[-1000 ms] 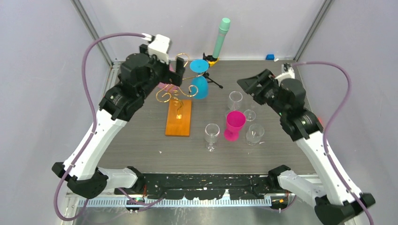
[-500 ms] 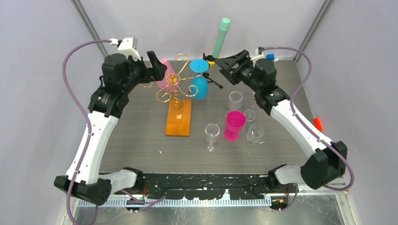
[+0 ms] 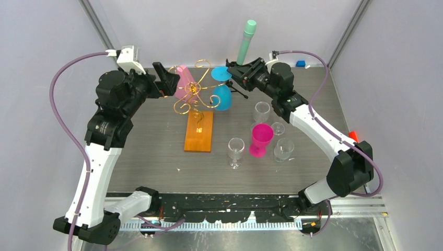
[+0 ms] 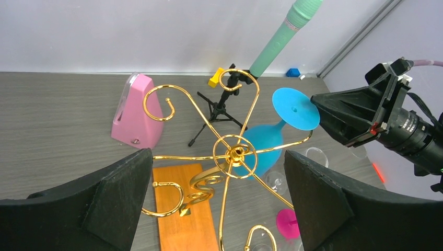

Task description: Take the wine glass off the wine glass rack

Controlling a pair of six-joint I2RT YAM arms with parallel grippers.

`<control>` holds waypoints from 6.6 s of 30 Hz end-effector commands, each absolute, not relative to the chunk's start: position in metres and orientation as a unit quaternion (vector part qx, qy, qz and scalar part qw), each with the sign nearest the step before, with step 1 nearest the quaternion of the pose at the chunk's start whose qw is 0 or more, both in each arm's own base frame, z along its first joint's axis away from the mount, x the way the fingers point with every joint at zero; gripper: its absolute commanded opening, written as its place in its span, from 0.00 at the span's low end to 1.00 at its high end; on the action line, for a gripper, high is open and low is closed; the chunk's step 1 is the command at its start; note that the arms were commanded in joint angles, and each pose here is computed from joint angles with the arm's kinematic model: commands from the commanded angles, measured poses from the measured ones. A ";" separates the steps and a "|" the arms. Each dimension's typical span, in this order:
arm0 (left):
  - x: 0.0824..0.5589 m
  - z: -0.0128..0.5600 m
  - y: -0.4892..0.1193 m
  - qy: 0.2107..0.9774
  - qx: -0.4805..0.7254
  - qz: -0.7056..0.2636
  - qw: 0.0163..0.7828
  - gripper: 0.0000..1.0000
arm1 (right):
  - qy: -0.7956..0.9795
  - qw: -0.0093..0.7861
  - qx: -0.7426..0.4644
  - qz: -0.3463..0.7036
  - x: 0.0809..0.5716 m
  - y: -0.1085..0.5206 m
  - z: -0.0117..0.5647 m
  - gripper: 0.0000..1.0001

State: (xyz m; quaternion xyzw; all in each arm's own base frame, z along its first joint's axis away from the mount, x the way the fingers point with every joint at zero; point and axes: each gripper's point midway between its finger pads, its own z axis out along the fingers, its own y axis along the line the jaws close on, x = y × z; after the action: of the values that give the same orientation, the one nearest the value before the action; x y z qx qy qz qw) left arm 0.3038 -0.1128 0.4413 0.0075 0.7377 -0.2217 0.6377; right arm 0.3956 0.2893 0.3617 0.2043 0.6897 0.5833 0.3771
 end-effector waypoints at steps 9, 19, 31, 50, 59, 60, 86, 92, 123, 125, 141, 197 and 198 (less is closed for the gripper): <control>0.305 0.450 -0.114 0.721 0.012 -0.230 0.653 1.00 | 0.651 0.406 0.196 0.610 0.382 0.281 0.407 0.01; 0.301 0.453 -0.113 0.716 0.012 -0.230 0.659 1.00 | 0.626 0.393 0.212 0.639 0.360 0.274 0.423 0.00; 0.300 0.452 -0.113 0.712 0.011 -0.233 0.662 1.00 | 0.635 0.371 0.191 0.650 0.337 0.296 0.425 0.00; 0.291 0.455 -0.120 0.708 0.028 -0.253 0.659 1.00 | 0.642 0.462 0.174 0.586 0.393 0.307 0.428 0.00; 0.285 0.455 -0.144 0.707 0.061 -0.311 0.633 1.00 | 0.628 0.541 0.203 0.521 0.396 0.269 0.439 0.00; 0.285 0.455 -0.148 0.705 0.064 -0.322 0.629 1.00 | 0.631 0.543 0.204 0.515 0.395 0.266 0.435 0.00; 0.221 0.497 -0.322 0.577 0.130 -0.733 0.335 0.89 | 0.674 0.522 0.066 0.519 0.227 0.206 0.448 0.00; 0.197 0.490 -0.337 0.576 0.150 -0.748 0.295 0.79 | 0.679 0.510 0.056 0.525 0.214 0.205 0.443 0.00; 0.162 0.530 -0.314 0.536 0.163 -0.774 0.295 0.00 | 0.613 0.613 0.093 0.489 0.203 0.156 0.462 0.90; 0.163 0.539 -0.307 0.526 0.144 -0.781 0.304 0.00 | 0.608 0.624 0.114 0.477 0.204 0.145 0.459 0.91; 0.150 0.588 -0.272 0.394 0.052 -0.882 0.251 0.00 | 0.516 0.582 0.023 0.628 0.165 0.183 0.485 0.94; 0.217 0.460 -0.229 0.691 0.176 -0.393 0.581 1.00 | 0.712 0.667 0.221 0.004 0.249 0.015 0.406 0.00; 0.218 0.457 -0.224 0.695 0.174 -0.379 0.585 1.00 | 0.722 0.658 0.211 -0.026 0.249 0.010 0.400 0.00</control>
State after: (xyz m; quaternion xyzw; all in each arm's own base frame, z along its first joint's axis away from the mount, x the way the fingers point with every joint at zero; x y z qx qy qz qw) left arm 0.2006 -0.2625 0.4917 0.1636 0.6383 -0.5209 0.5427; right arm 0.2498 0.0592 0.4450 0.1986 0.6593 0.1790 0.7028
